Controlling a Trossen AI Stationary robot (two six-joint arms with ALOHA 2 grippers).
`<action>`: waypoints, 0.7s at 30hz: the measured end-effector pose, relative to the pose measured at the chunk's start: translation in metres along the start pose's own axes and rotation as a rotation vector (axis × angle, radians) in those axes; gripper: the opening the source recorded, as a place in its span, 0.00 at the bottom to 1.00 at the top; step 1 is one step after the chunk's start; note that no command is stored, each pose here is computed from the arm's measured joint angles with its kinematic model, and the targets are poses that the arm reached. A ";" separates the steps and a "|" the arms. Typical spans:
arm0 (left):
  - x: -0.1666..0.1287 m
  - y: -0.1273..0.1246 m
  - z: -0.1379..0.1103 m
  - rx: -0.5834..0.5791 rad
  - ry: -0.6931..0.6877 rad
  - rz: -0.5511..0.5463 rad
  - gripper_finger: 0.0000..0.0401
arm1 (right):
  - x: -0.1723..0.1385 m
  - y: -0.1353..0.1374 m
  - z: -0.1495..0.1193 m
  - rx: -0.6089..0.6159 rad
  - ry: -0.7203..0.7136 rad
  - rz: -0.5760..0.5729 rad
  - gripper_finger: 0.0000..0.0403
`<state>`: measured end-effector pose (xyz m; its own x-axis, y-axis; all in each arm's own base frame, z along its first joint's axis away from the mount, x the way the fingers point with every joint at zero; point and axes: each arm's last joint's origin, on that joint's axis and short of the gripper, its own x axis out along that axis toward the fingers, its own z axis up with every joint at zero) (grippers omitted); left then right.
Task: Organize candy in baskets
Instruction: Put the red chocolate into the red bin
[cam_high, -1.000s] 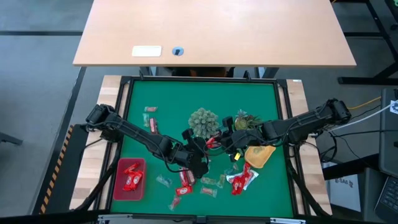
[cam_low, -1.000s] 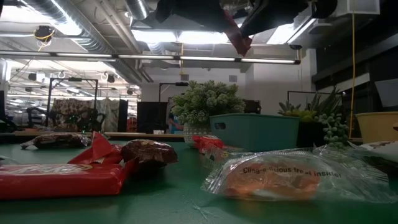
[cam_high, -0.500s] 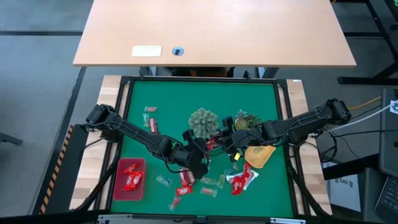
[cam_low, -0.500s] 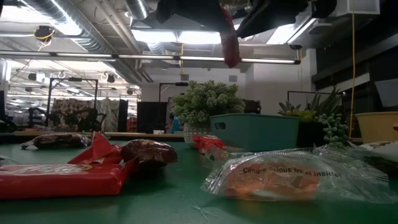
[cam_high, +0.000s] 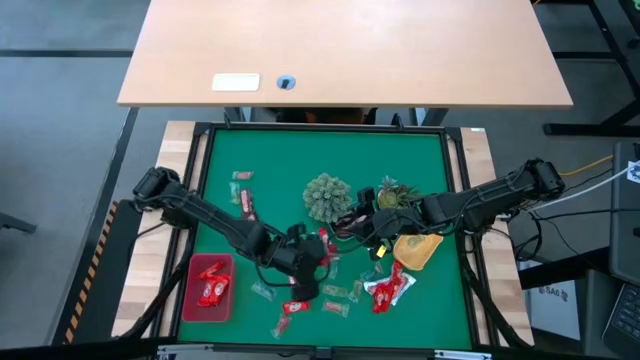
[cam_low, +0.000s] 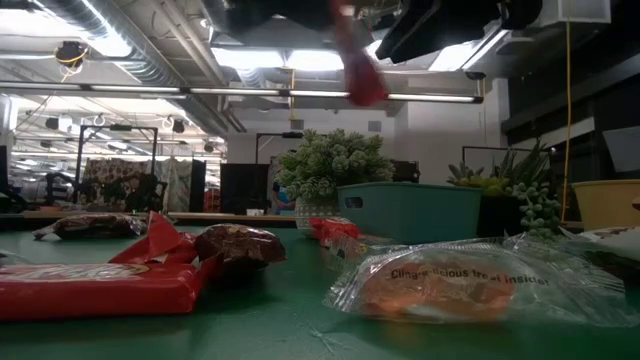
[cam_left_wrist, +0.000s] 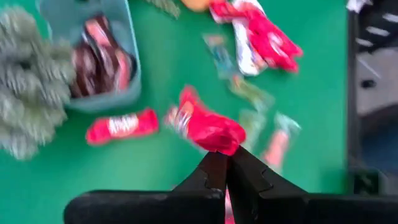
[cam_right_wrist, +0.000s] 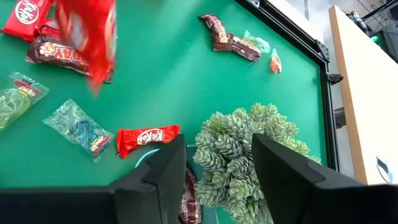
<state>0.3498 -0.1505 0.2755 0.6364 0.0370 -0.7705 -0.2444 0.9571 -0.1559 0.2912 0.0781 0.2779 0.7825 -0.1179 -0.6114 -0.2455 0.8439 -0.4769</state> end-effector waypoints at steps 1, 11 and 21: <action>-0.007 -0.001 -0.003 -0.011 0.019 -0.007 0.00 | 0.000 0.000 0.000 0.000 0.000 -0.001 0.46; -0.071 -0.002 -0.059 -0.205 0.448 0.089 0.00 | 0.000 0.001 0.000 0.000 -0.009 0.030 0.46; -0.110 -0.017 -0.113 -0.347 0.665 0.325 0.00 | 0.000 0.003 0.001 0.001 -0.033 0.089 0.46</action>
<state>0.2015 -0.2029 0.2928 -0.0463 0.0149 -0.9988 -0.6241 0.7803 0.0406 0.2911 0.0807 0.2772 0.7762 -0.0248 -0.6300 -0.3145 0.8508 -0.4211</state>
